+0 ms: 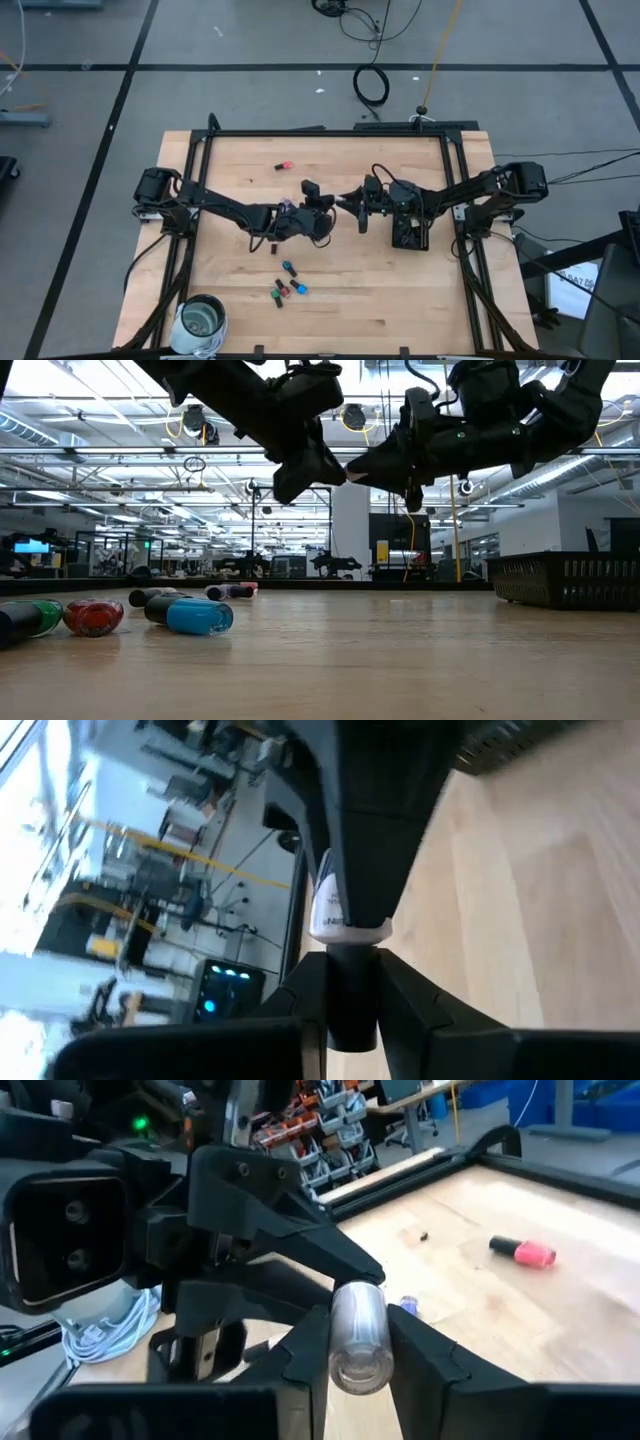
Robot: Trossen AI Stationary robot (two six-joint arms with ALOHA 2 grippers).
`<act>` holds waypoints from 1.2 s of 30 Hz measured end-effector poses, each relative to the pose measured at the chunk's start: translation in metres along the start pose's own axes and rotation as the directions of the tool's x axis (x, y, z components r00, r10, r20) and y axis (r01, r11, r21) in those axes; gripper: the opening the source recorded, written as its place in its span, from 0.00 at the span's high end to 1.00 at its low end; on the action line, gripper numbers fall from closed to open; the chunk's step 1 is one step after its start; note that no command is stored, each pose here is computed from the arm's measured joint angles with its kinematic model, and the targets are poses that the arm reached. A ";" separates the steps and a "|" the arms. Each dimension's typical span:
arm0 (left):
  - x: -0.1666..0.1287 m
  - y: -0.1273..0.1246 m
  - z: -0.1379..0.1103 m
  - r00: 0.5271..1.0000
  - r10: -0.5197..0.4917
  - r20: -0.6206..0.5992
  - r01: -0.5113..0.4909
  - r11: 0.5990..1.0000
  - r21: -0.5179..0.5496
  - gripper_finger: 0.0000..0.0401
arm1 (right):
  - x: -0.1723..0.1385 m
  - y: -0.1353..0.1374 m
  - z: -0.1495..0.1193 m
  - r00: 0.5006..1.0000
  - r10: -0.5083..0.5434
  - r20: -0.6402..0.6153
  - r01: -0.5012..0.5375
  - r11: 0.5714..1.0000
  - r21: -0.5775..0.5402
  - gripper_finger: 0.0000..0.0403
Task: Pick & Place Nail Polish
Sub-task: Put the white nail polish into the black basket
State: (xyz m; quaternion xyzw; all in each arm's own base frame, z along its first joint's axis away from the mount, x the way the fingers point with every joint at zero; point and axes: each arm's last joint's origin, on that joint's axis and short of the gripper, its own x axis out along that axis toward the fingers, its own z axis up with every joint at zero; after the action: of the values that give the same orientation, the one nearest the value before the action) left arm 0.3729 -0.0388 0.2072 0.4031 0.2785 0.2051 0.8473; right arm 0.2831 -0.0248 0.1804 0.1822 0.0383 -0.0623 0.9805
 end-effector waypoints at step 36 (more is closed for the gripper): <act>-0.005 0.060 -0.005 0.882 -0.288 0.374 0.461 0.697 -0.550 0.22 | -0.051 -0.003 0.018 0.930 -0.276 -0.242 0.237 0.955 -0.176 0.83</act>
State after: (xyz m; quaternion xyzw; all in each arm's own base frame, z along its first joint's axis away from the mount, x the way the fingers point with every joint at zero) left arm 0.3583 -0.0036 0.2536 0.0570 0.1581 0.0526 0.9844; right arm 0.2334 -0.0284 0.2011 0.1109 0.1963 -0.1624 0.9606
